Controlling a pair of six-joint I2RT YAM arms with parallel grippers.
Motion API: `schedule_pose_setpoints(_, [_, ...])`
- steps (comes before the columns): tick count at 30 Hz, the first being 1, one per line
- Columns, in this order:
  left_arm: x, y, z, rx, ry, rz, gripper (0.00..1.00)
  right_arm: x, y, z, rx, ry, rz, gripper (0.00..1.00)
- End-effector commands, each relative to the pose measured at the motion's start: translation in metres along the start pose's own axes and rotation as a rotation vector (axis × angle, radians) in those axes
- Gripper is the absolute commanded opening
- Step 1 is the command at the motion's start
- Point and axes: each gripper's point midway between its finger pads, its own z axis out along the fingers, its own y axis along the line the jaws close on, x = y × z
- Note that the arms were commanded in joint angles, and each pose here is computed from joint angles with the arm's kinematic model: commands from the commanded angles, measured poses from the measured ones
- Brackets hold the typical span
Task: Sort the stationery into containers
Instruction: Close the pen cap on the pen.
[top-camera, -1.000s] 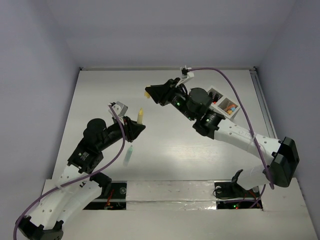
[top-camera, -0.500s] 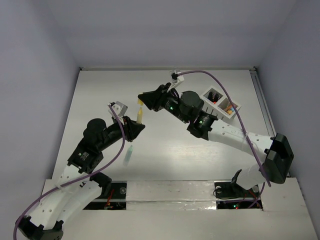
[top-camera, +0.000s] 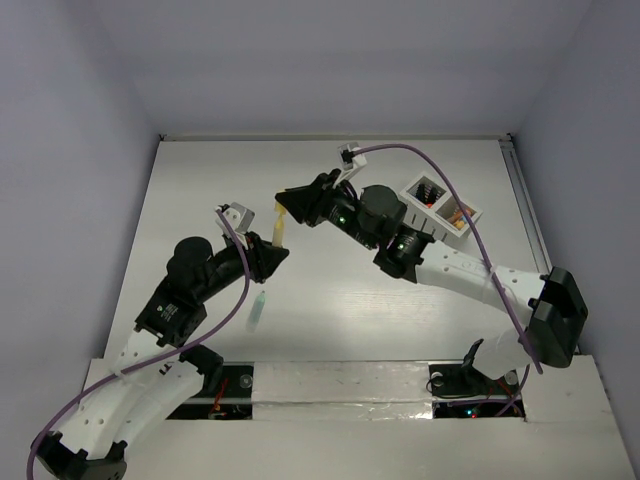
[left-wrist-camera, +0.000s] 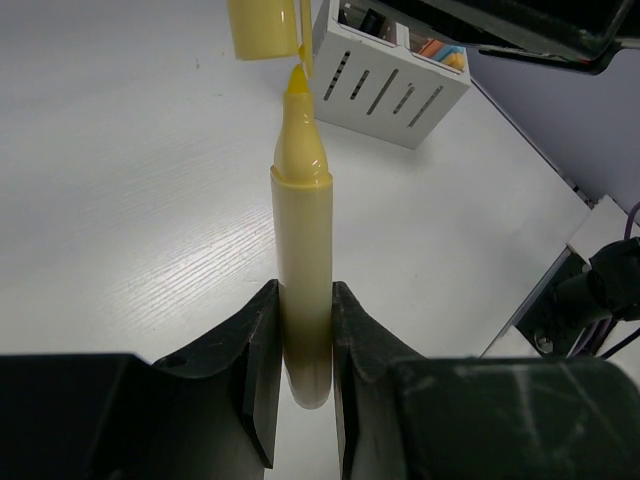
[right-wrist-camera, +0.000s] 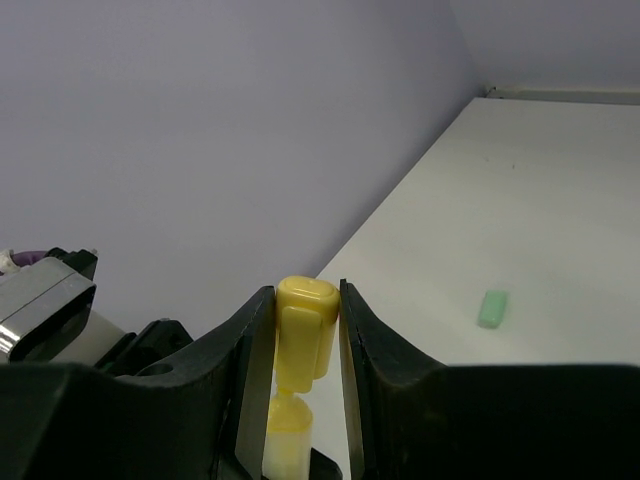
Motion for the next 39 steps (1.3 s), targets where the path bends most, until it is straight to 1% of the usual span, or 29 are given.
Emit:
schedule_pose_setpoints(1, [-0.011,-0.001,-0.001,0.003,-0.040,0.020,0.00,-0.023,0.018,-0.007,-0.044,-0.073,-0.008,0.15])
schedule_pose_setpoints(12, [-0.012,0.001,-0.001,-0.014,-0.044,0.016,0.00,-0.012,0.024,-0.011,-0.065,-0.047,0.000,0.15])
schedule_pose_setpoints(18, [-0.016,0.002,-0.003,-0.024,-0.063,0.020,0.00,0.006,0.026,-0.013,-0.073,-0.010,0.010,0.14])
schedule_pose_setpoints(26, [-0.019,0.003,-0.005,-0.033,-0.075,0.024,0.00,0.026,0.017,-0.017,-0.058,0.030,0.019,0.14])
schedule_pose_setpoints(34, [-0.023,0.000,-0.006,-0.021,-0.091,0.021,0.00,0.056,0.026,-0.024,-0.121,0.080,0.029,0.13])
schedule_pose_setpoints(39, [-0.025,-0.008,-0.006,0.017,-0.099,0.017,0.00,0.060,0.030,-0.033,-0.153,0.077,0.030,0.12])
